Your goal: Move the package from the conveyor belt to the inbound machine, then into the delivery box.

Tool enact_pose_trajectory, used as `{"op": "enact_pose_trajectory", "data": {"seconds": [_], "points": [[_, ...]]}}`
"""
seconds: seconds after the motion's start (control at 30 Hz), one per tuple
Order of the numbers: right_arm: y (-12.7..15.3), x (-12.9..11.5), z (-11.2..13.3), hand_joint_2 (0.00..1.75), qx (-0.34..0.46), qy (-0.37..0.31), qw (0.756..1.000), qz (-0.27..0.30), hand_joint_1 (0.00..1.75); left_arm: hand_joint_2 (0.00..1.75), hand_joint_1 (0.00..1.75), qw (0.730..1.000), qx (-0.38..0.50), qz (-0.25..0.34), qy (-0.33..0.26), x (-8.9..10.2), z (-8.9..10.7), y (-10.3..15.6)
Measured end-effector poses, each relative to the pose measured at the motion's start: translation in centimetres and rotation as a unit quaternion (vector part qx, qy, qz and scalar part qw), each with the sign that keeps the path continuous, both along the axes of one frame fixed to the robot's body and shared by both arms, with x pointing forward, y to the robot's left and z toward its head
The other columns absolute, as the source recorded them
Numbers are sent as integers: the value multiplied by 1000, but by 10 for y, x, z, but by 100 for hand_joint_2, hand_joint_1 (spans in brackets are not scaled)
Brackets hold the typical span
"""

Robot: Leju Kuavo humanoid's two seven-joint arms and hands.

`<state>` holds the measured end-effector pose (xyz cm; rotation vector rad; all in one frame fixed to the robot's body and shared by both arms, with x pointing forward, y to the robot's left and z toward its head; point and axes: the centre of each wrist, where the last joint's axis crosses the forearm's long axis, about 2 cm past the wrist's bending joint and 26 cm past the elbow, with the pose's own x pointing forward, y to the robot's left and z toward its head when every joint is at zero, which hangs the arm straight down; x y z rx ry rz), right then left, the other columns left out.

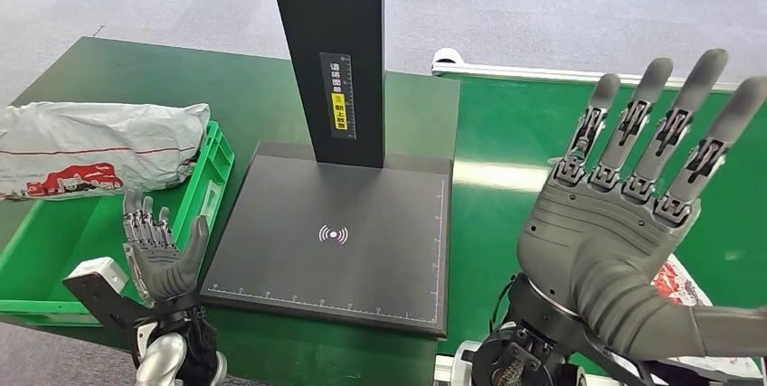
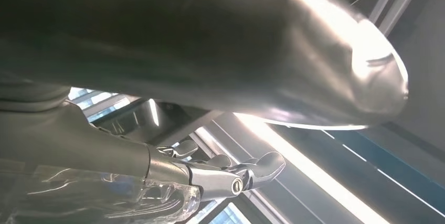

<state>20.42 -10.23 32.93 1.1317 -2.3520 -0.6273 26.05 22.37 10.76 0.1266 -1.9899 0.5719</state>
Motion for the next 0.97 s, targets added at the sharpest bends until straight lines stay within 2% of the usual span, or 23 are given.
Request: {"op": "enact_pose_trajectory", "data": {"seconds": [0.13,0.23,0.33,0.43,0.47,0.53,0.6,0.7,0.83,0.97], "points": [[0,0,0,0,0,7,1000,-6,0,175,0,1000,0,1,0,0,0,0],[-3,4,-9,0,3,92,994,-54,0,175,0,1000,2,7,6,-2,-2,0],[-10,31,-42,0,-48,209,972,-100,0,175,0,1000,7,12,13,-5,-4,-1],[-20,61,-90,0,-121,256,951,-126,0,175,0,1000,12,12,17,-8,-6,-3],[-24,68,-104,44,-137,263,945,-134,0,175,0,1000,14,12,19,-9,-7,-3],[-34,77,-125,44,-166,285,932,-152,0,175,0,1000,15,12,22,-11,-8,-4],[-42,82,-141,44,-215,315,908,-173,0,175,0,1000,15,11,23,-12,-9,-4],[-58,87,-173,175,-314,354,857,-203,0,175,0,1000,16,8,23,-13,-9,-5],[-87,86,-215,175,-400,372,804,-234,0,175,0,999,16,5,28,-16,-12,-6],[-106,81,-238,175,-426,391,783,-230,0,175,0,999,16,-1,28,-18,-13,-7]]}}
